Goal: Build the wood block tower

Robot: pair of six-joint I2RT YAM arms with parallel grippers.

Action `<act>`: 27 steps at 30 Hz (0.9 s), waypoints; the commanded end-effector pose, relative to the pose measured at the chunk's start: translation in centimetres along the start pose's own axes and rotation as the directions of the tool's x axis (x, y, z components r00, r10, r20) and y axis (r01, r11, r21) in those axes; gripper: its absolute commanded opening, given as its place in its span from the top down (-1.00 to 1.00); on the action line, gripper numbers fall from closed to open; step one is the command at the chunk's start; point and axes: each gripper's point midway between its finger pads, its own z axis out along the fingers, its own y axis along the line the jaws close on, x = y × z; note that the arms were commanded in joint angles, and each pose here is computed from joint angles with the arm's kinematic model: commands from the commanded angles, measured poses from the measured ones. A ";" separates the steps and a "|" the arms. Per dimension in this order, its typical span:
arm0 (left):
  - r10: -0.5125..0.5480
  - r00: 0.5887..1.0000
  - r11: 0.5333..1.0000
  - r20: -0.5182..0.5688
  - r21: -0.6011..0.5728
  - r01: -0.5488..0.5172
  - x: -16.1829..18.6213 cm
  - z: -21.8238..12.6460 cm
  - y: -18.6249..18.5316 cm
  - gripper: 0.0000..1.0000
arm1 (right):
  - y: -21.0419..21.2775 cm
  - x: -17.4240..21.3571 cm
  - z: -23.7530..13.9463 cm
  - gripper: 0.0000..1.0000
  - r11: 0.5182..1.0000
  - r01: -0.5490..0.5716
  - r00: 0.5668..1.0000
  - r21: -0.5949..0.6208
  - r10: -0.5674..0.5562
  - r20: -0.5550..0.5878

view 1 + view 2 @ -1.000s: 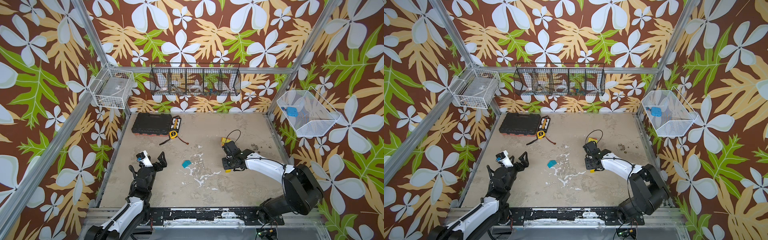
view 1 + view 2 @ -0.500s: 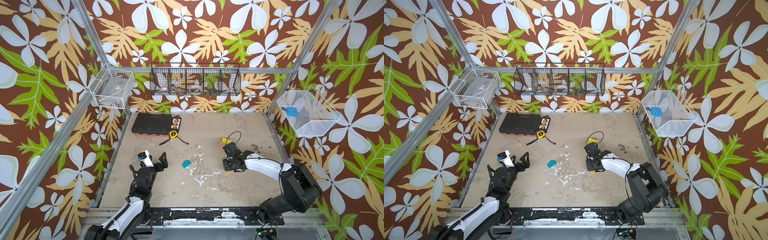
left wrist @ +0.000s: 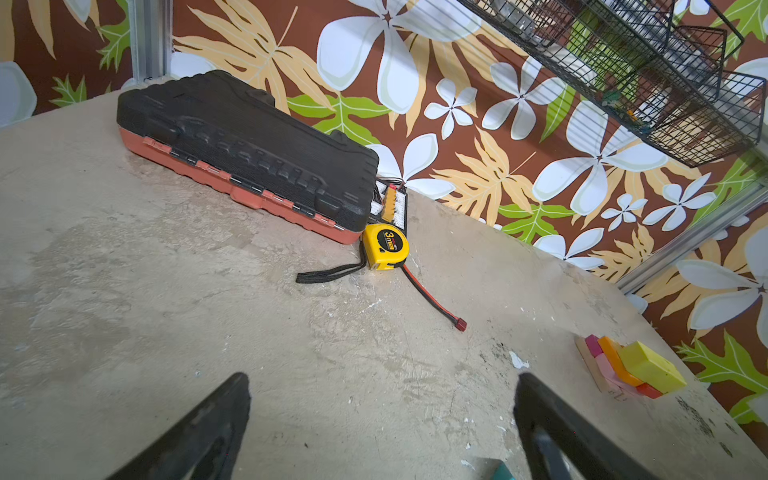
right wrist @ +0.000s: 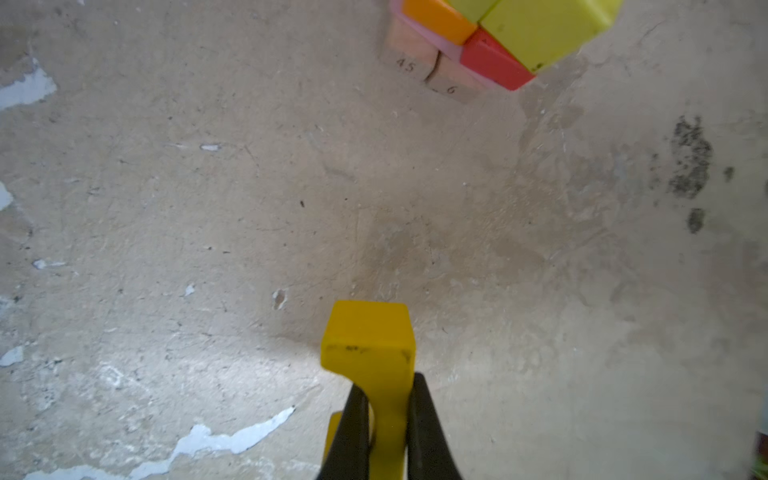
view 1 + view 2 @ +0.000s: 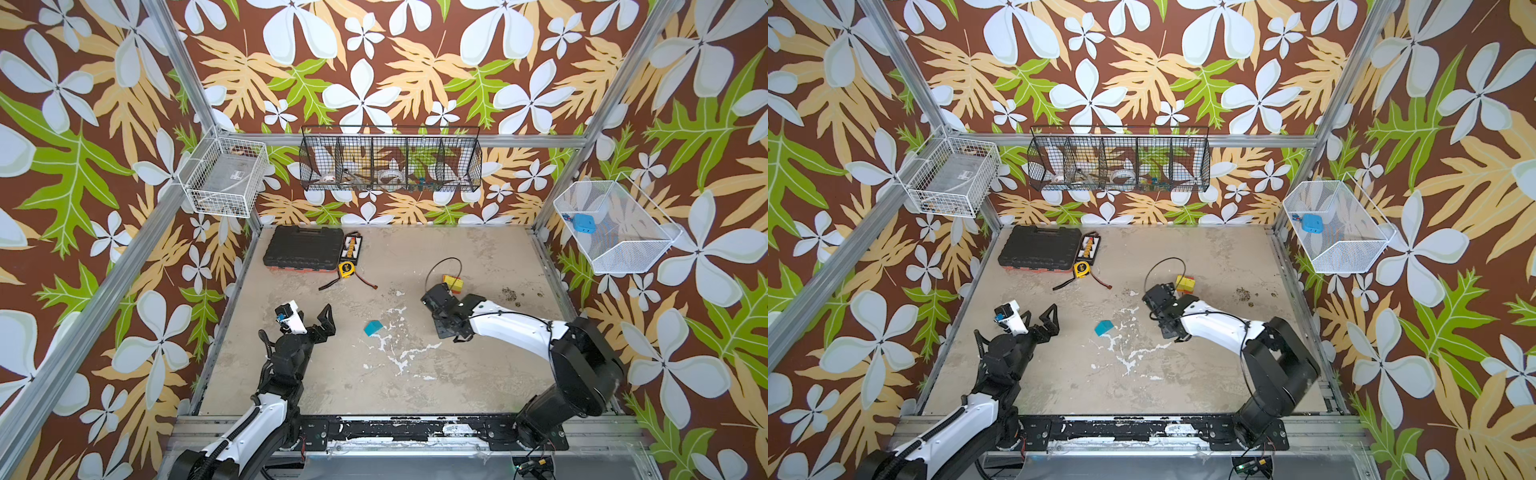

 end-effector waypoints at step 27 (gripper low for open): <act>-0.011 0.999 1.000 0.041 -0.002 0.012 -1.0 0.0 -0.1 -1.00 | -3.7 4.0 3.2 0.99 0.775 0.316 0.948 0.548 -0.236 -0.213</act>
